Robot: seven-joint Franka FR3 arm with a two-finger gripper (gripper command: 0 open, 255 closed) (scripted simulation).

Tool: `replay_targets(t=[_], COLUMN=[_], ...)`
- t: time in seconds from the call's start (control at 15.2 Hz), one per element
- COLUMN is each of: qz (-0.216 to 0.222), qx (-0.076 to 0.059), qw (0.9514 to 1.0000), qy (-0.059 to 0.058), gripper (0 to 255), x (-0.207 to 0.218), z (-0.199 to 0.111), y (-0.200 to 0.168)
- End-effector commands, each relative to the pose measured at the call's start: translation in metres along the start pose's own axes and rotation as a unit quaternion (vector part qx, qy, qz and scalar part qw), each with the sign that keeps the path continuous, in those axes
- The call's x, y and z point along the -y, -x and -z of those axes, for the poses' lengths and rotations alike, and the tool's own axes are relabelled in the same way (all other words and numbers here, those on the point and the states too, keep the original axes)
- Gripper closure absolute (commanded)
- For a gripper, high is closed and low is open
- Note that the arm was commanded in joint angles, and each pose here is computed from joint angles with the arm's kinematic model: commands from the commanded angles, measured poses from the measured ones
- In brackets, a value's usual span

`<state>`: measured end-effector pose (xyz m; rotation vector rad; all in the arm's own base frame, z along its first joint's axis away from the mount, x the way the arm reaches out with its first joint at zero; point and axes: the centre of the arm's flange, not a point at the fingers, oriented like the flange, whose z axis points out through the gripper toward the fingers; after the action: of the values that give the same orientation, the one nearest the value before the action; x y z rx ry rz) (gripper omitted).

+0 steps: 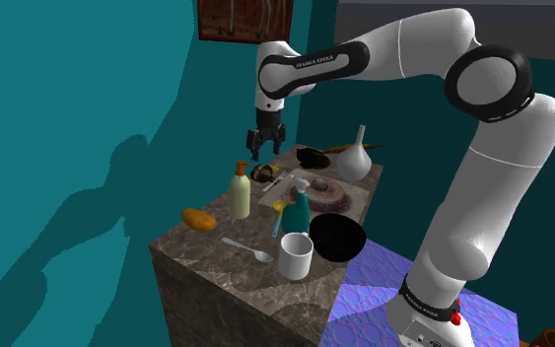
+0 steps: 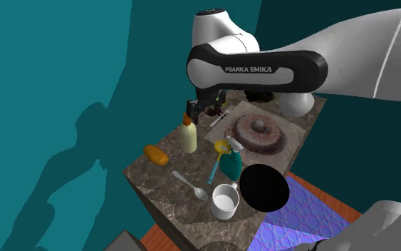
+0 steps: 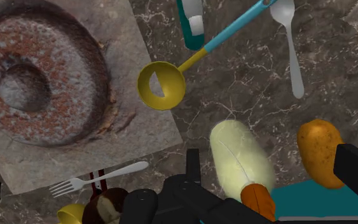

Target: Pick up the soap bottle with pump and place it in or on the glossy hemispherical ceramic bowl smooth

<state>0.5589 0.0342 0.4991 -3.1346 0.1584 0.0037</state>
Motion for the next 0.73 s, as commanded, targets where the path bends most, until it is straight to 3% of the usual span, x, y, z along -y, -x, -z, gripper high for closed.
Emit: replay_targets(t=[0.0, 0.46, 0.66], qz=[0.003, 0.014, 0.014], qx=[0.000, 0.001, 0.001], qw=[1.0000, 0.9999, 0.9999], qy=[0.002, 0.007, 0.008], gripper=[0, 0, 0], x=[0.006, 0.028, 0.029], z=[-0.010, -0.043, -0.055], y=[-0.023, -0.107, -0.111])
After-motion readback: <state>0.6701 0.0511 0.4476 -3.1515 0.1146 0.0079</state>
